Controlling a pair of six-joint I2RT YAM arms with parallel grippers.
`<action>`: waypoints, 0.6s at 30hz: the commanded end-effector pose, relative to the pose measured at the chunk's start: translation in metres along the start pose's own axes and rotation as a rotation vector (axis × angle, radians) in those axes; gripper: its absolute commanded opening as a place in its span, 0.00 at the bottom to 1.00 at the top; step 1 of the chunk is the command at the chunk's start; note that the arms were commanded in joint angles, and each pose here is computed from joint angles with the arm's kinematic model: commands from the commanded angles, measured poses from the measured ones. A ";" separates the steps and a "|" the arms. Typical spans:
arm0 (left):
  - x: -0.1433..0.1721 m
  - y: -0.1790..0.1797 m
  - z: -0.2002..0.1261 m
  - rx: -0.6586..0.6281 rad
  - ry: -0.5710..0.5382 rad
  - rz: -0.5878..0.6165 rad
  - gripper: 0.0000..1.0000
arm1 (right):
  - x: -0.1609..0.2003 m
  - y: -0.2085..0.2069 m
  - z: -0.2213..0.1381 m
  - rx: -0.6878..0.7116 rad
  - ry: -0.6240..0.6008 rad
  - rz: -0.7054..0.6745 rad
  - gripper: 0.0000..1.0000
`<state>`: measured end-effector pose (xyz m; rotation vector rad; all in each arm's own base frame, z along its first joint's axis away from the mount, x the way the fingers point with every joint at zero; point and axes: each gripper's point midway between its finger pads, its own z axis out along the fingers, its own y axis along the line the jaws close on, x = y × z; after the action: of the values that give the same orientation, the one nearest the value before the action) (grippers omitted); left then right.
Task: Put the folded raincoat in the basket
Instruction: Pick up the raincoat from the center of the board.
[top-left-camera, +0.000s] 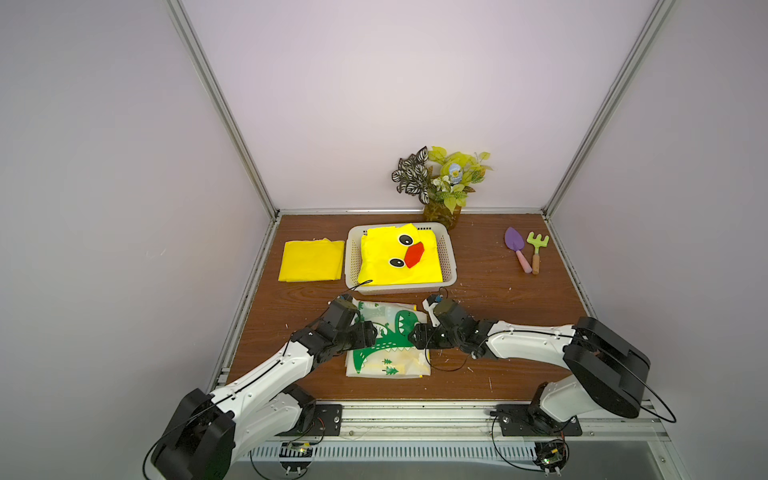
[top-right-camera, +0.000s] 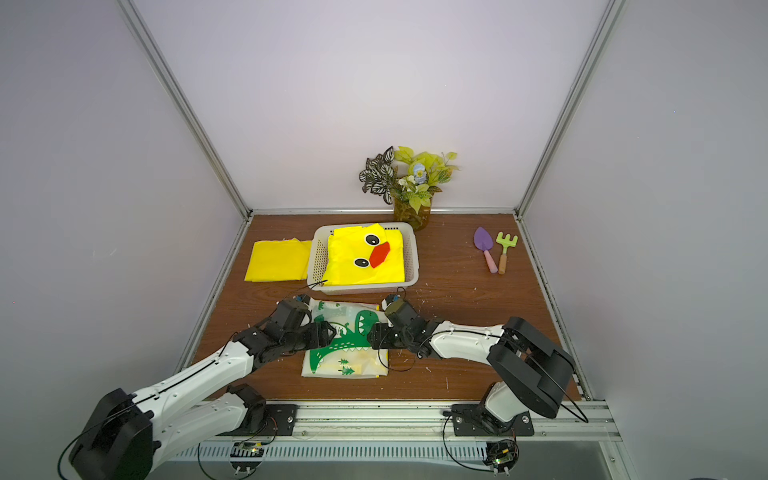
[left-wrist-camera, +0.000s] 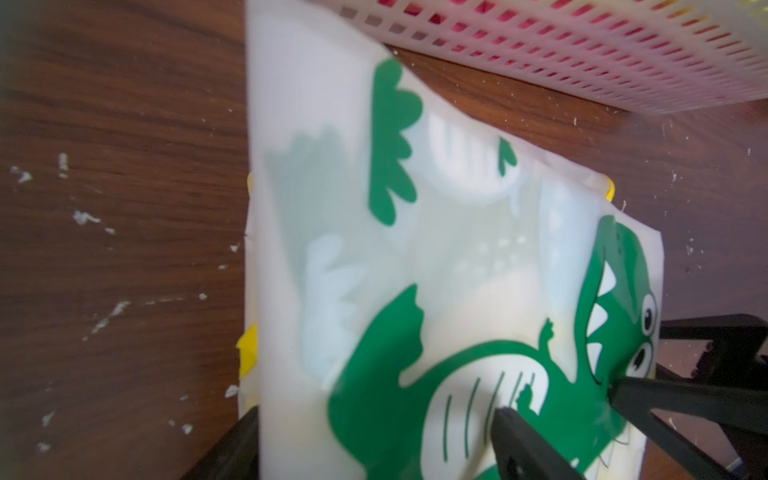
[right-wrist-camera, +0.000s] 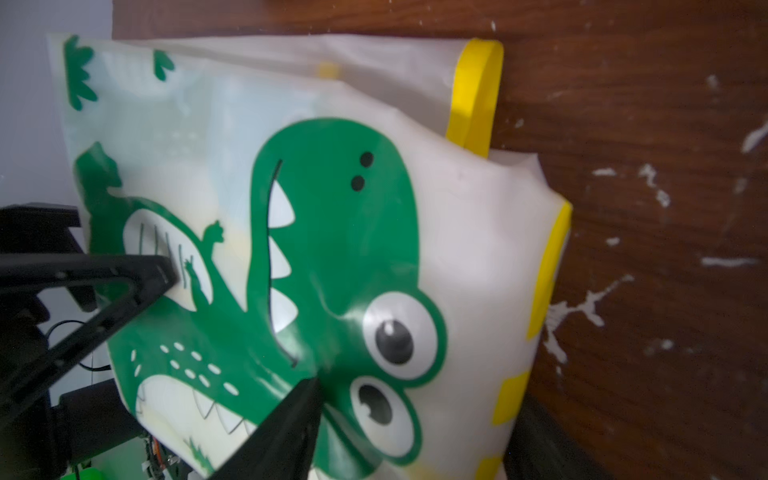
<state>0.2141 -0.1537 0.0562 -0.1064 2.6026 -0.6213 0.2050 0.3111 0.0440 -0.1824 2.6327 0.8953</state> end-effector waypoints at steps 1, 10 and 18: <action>0.010 -0.003 0.002 0.037 0.022 -0.018 0.76 | 0.011 -0.001 0.008 -0.002 0.042 0.019 0.68; 0.001 -0.014 -0.006 0.073 0.002 -0.039 0.27 | 0.008 0.003 0.000 0.028 0.022 -0.006 0.36; -0.023 -0.037 -0.026 0.112 -0.046 -0.051 0.00 | -0.006 0.018 -0.018 0.033 -0.004 -0.051 0.01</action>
<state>0.2168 -0.1652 0.0821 -0.1586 2.5545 -0.7417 0.2054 0.3146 0.0574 -0.1872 2.6222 0.8588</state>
